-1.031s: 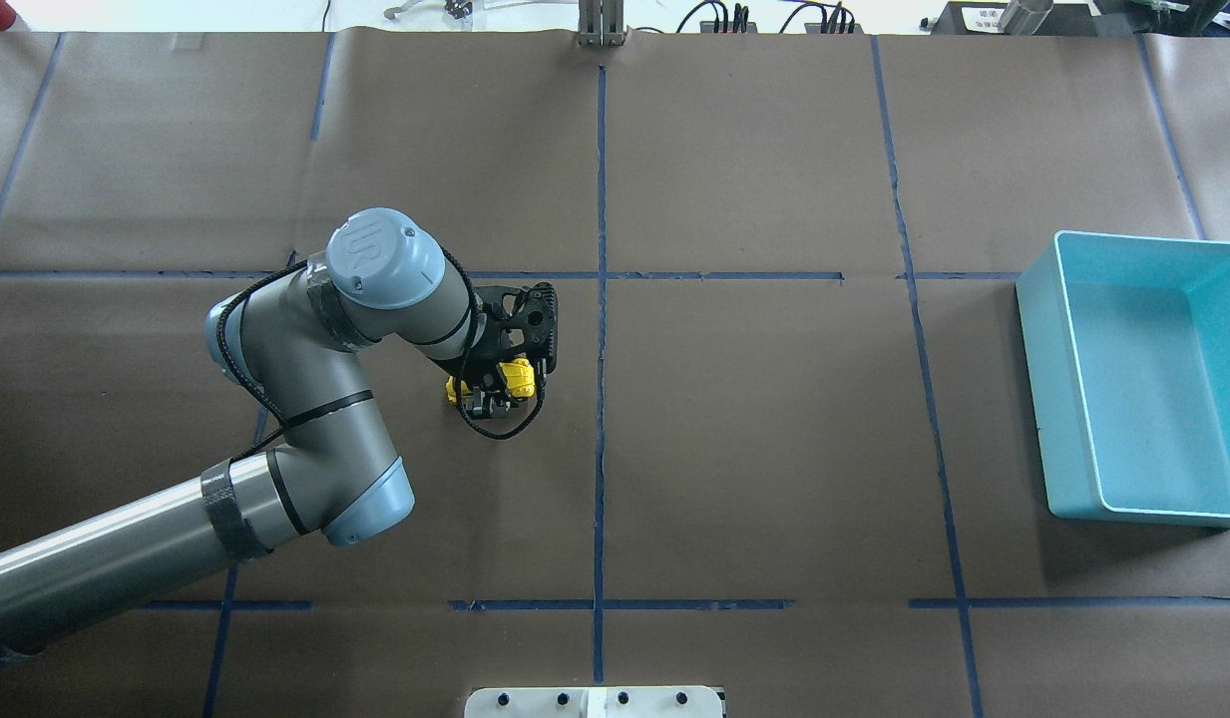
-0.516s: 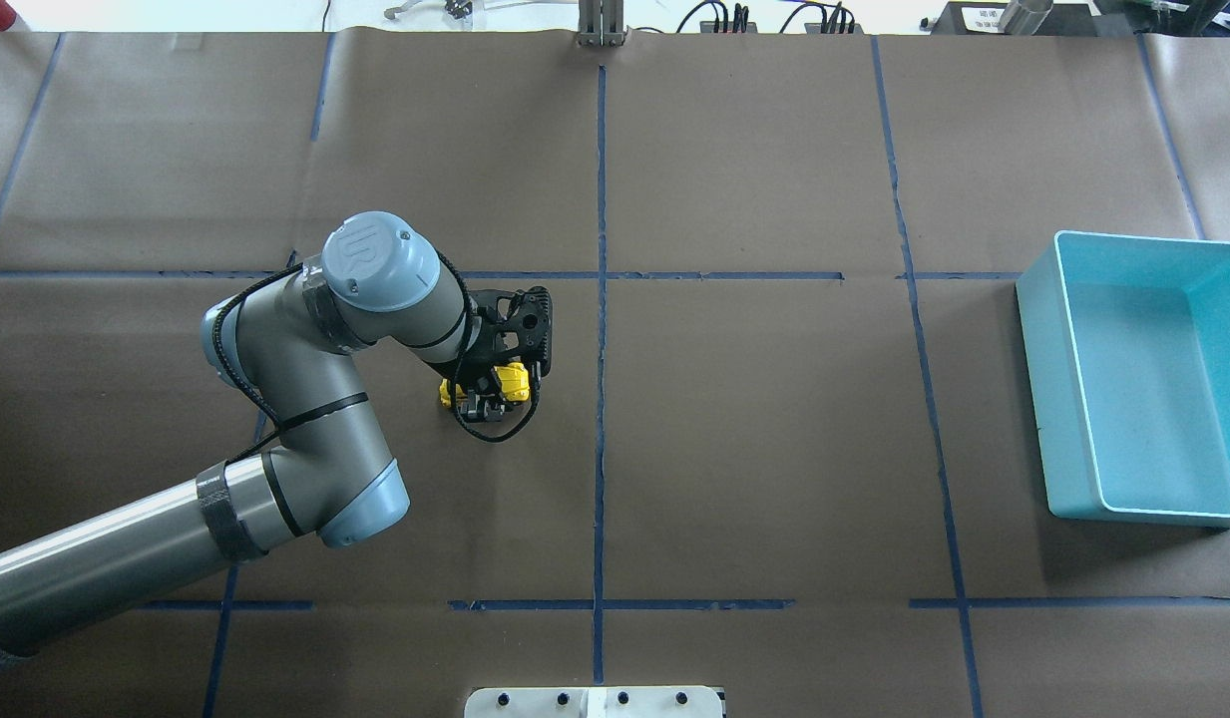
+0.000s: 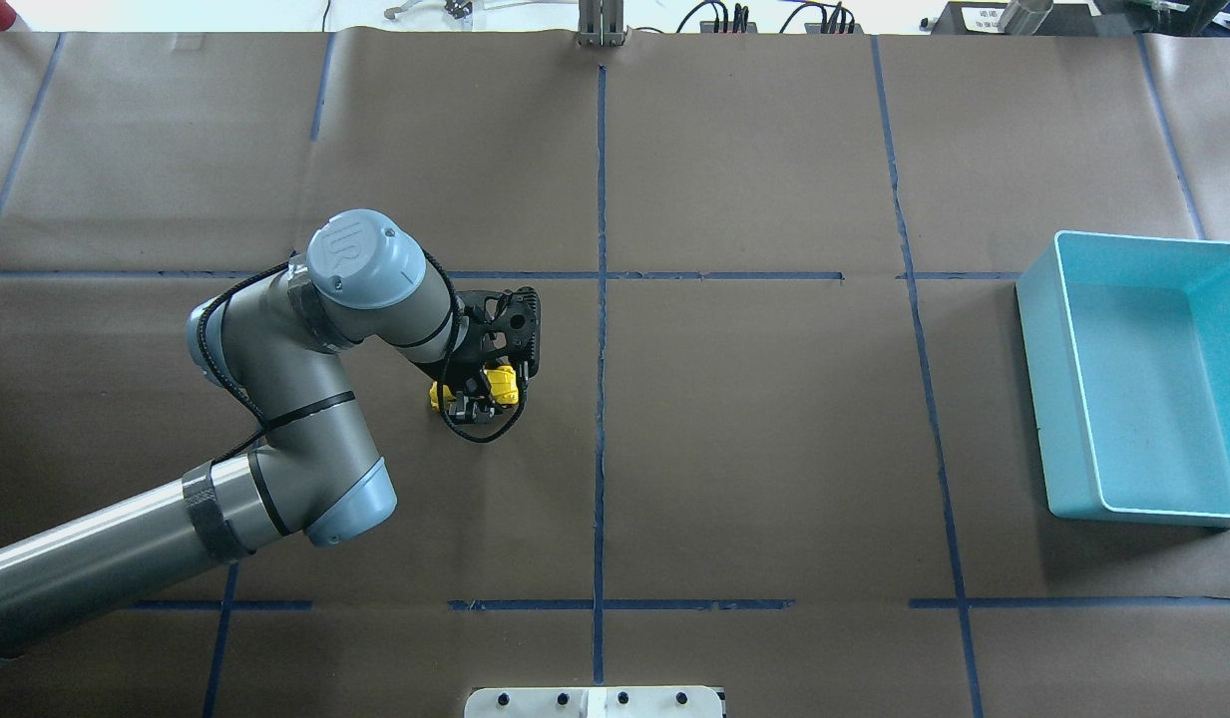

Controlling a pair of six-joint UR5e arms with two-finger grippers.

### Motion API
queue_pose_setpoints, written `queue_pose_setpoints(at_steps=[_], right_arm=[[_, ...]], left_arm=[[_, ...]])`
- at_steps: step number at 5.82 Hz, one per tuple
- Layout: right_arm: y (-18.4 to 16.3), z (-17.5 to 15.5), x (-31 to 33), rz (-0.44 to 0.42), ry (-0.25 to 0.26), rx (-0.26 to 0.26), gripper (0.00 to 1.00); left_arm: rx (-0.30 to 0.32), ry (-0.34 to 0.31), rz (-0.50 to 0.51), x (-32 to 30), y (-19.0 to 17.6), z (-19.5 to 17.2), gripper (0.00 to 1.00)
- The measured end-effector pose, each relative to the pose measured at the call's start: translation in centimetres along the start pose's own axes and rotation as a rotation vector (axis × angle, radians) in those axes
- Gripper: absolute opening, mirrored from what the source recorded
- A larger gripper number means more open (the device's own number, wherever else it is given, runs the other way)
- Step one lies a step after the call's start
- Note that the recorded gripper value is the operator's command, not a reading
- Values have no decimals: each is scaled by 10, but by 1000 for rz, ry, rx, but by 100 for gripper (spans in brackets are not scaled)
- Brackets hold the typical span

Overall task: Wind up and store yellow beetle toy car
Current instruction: 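Keep dragging the car toward the left arm's base to wind it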

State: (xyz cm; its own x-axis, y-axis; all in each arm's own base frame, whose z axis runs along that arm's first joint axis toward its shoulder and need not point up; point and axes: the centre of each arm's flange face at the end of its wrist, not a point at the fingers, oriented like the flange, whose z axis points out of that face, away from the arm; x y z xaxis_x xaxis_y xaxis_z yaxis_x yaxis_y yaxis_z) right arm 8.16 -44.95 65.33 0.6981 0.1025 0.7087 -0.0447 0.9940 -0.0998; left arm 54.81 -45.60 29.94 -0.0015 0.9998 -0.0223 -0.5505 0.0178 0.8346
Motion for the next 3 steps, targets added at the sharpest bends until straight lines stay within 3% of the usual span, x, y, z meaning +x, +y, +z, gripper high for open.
queue_pose_setpoints(at_steps=[2, 3], right_arm=[[0, 0, 0, 0, 0, 0, 100], [0, 0, 0, 0, 0, 0, 100]], left_arm=[[-1, 12, 0, 4, 8, 0, 10], [-1, 20, 0, 5, 10, 1, 67]])
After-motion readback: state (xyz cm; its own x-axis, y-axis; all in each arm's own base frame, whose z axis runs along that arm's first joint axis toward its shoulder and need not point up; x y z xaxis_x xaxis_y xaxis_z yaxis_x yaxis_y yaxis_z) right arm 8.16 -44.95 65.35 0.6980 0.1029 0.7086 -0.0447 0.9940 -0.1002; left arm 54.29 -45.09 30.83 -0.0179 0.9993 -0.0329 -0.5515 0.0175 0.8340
